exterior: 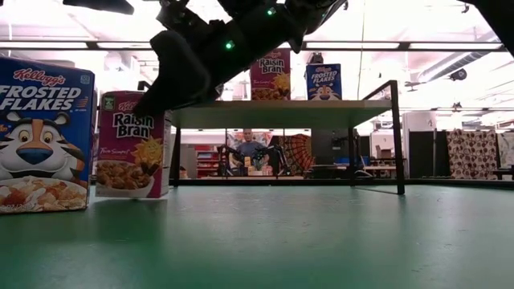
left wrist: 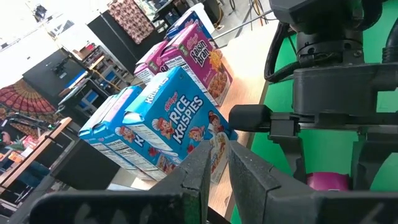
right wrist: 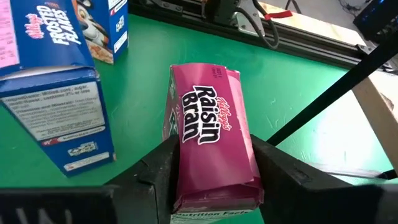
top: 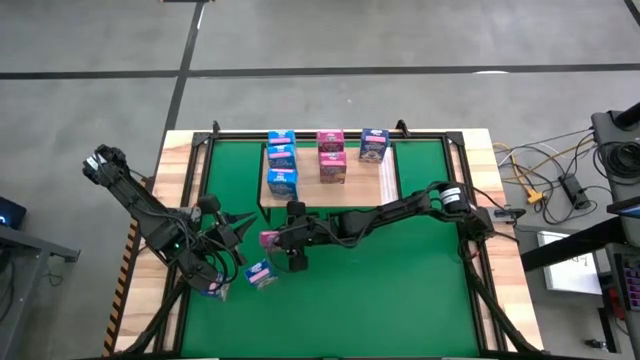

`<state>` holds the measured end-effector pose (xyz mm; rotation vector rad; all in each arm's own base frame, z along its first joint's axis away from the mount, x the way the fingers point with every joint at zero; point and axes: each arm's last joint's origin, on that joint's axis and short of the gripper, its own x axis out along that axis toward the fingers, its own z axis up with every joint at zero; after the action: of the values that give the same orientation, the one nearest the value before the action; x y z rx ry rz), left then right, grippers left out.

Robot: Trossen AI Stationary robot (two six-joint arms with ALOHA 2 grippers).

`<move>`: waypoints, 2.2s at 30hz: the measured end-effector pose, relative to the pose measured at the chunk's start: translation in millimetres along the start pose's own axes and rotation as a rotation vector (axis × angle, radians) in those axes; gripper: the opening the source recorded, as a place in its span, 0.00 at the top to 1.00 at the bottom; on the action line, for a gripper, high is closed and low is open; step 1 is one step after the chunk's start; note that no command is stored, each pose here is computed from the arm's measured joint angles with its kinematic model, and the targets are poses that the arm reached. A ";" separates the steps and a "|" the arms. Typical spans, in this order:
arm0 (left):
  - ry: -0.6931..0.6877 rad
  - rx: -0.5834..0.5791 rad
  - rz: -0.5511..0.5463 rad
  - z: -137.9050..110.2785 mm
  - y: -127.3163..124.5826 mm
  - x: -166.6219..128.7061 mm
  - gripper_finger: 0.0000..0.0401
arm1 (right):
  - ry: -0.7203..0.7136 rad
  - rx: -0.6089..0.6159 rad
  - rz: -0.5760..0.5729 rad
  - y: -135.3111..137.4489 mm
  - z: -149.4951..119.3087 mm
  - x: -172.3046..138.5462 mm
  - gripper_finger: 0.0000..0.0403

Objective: Stack cereal on shelf
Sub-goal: Put the violet cereal box, aligned with the other violet cereal box on the shelf

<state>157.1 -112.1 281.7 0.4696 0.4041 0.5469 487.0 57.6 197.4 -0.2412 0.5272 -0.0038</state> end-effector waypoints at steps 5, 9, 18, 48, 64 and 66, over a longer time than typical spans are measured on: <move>0.000 0.000 0.000 0.0 0.0 0.0 0.90 | 0.037 0.033 0.013 -0.3 5.9 -13.1 0.58; -0.001 -0.002 0.000 0.1 -0.1 0.0 0.90 | 0.053 0.061 0.024 -3.1 17.5 -32.4 0.59; -0.002 -0.005 -0.001 0.2 -0.3 0.0 0.90 | 0.094 0.072 0.059 -7.0 51.8 -107.7 0.59; -0.003 -0.008 -0.002 0.7 -0.5 0.0 0.90 | 0.215 0.138 -0.202 -94.2 40.3 -199.7 0.59; -0.003 -0.008 -0.002 0.7 -0.5 0.0 0.90 | 0.188 0.136 -0.188 -95.2 33.1 -191.5 0.58; -0.003 -0.008 -0.002 0.7 -0.5 0.0 0.90 | 0.192 0.129 -0.188 -95.5 32.4 -191.2 0.56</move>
<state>157.7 -112.7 282.0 0.4622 0.3990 0.5459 343.4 -15.3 341.5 -0.1637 0.6909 -0.2451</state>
